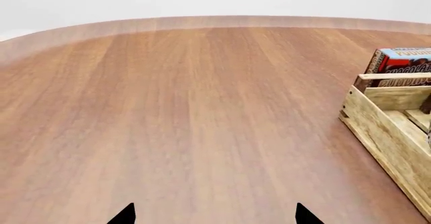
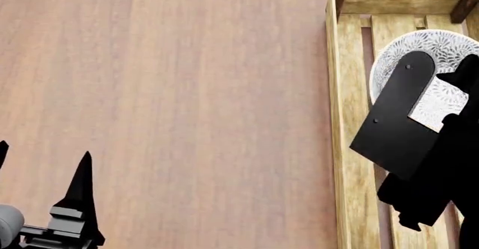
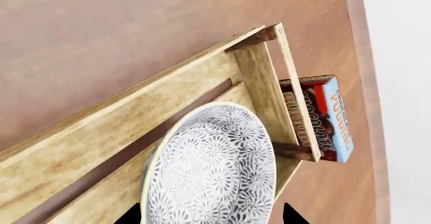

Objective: Pick up the bowl on the left and put it in the tray.

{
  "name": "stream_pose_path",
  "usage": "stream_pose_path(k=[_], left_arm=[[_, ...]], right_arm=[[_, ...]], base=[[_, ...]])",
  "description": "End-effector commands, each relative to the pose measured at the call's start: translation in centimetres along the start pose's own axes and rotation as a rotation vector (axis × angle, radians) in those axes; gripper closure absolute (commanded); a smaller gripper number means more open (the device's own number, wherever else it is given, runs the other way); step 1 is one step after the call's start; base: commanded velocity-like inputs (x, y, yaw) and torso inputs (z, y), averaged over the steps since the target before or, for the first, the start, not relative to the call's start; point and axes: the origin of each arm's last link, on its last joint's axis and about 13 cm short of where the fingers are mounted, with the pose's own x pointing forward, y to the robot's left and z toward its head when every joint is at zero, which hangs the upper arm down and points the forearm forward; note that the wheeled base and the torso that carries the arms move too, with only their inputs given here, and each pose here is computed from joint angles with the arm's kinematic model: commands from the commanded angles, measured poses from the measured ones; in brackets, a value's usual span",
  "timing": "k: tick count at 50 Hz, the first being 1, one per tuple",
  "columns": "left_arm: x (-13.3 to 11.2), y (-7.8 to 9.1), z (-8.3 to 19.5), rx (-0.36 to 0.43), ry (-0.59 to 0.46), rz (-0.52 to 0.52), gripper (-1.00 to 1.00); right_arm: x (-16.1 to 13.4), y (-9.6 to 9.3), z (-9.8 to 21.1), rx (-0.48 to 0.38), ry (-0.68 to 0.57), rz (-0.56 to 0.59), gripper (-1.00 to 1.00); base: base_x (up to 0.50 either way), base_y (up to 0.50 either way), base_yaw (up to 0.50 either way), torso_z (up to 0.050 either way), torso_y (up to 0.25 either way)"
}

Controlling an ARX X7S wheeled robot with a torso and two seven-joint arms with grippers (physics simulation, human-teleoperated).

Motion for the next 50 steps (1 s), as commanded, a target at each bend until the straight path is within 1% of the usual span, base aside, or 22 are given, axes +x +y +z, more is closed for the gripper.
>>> stream_pose_path(k=[1,6,11,12,13,14,18,22,23,25,26,27,30,33,36,37,39,41,43,45,46,50], left_arm=[[0.0,0.1,0.4,0.004,-0.022,0.008,-1.00],[-0.2,0.2,0.5,0.005,-0.028,0.011,-1.00],[-0.5,0.4,0.2,0.017,-0.041,0.022,-1.00],[-0.6,0.4,0.2,0.018,-0.044,0.023,-1.00],[-0.8,0.5,0.0,0.025,-0.051,0.027,-1.00],[-0.9,0.5,-0.1,0.027,-0.054,0.027,-1.00],[-1.6,0.7,-1.0,0.030,-0.066,0.019,-1.00],[-2.6,1.0,-2.8,0.027,-0.071,0.003,-1.00],[-2.8,1.2,-3.6,0.025,-0.059,0.000,-1.00],[-3.1,1.2,-4.7,0.034,-0.050,-0.004,-1.00],[-3.1,1.2,-4.7,0.034,-0.050,-0.004,-1.00],[-3.4,1.2,-5.6,0.053,-0.045,-0.010,-1.00],[-3.9,1.3,-7.1,0.062,-0.046,-0.010,-1.00],[-4.1,1.2,-8.9,0.121,-0.059,-0.012,-1.00],[-4.4,1.3,-10.1,0.065,-0.046,-0.030,-1.00],[-4.7,1.3,-10.8,0.008,-0.025,-0.045,-1.00],[-5.0,1.3,-11.6,0.010,-0.024,-0.048,-1.00],[-5.7,1.2,-12.9,-0.048,0.014,-0.083,-1.00],[-5.9,1.1,-13.6,-0.075,0.033,-0.098,-1.00],[-6.3,0.9,-14.4,-0.122,0.061,-0.129,-1.00],[-6.4,0.8,-14.7,-0.174,0.091,-0.143,-1.00],[-6.5,0.3,-15.2,-0.222,0.117,-0.190,-1.00]], right_arm=[[-4.9,-0.8,0.9,0.021,-0.100,-0.069,-1.00],[-7.1,0.2,0.9,0.085,-0.192,-0.145,-1.00],[-7.4,4.4,-0.2,0.228,-0.291,-0.228,-1.00],[-7.4,5.0,-0.3,0.267,-0.299,-0.255,-1.00],[-7.3,6.3,-0.5,0.379,-0.325,-0.272,-1.00],[-7.2,6.8,-0.7,0.413,-0.335,-0.300,-1.00],[-7.2,11.0,-1.2,0.668,-0.428,-0.357,-1.00],[-6.9,14.4,-1.8,0.841,-0.454,-0.290,-1.00],[-6.4,16.1,-2.1,0.920,-0.457,-0.258,-1.00],[-5.9,18.0,-2.3,0.970,-0.479,-0.235,-1.00],[-5.9,18.0,-2.4,0.970,-0.479,-0.235,-1.00],[-5.2,20.1,-2.7,1.084,-0.478,-0.219,-1.00],[-4.6,21.7,-3.1,1.223,-0.494,-0.201,-1.00],[-4.1,24.0,-3.5,1.331,-0.487,-0.151,-1.00],[-4.0,25.3,-3.6,1.416,-0.484,-0.098,-1.00],[-3.9,26.3,-3.6,1.472,-0.493,-0.051,-1.00],[-3.7,27.0,-3.5,1.526,-0.491,0.009,-1.00],[-3.6,28.2,-3.5,1.566,-0.509,0.106,-1.00],[-3.6,28.6,-3.6,1.606,-0.523,0.143,-1.00],[-3.6,29.3,-3.5,1.606,-0.540,0.237,-1.00],[-3.7,29.5,-3.4,1.607,-0.554,0.276,-1.00],[-3.8,29.7,-3.1,1.615,-0.581,0.342,-1.00]], base=[[0.00,0.00,0.00,0.000,0.000],[0.00,0.00,0.00,0.000,0.000],[0.00,0.00,0.00,0.000,0.000],[0.00,0.00,0.00,0.000,0.000],[0.00,0.00,0.00,0.000,0.000],[0.00,0.00,0.00,0.000,0.000],[0.00,0.00,0.00,0.000,0.000],[0.00,0.00,0.00,0.000,0.000],[0.00,0.00,0.00,0.000,0.000],[0.00,0.00,0.00,0.000,0.000],[0.00,0.00,0.00,0.000,0.000],[0.00,0.00,0.00,0.000,0.000],[0.00,0.00,0.00,0.000,0.000],[0.00,0.00,0.00,0.000,0.000],[0.00,0.00,0.00,0.000,0.000],[0.00,0.00,0.00,0.000,0.000],[0.00,0.00,0.00,0.000,0.000],[0.00,0.00,0.00,0.000,0.000],[0.00,0.00,0.00,0.000,0.000],[0.00,0.00,0.00,0.000,-0.006],[0.00,0.00,0.00,0.000,0.000],[0.00,0.00,0.00,0.000,-0.005]])
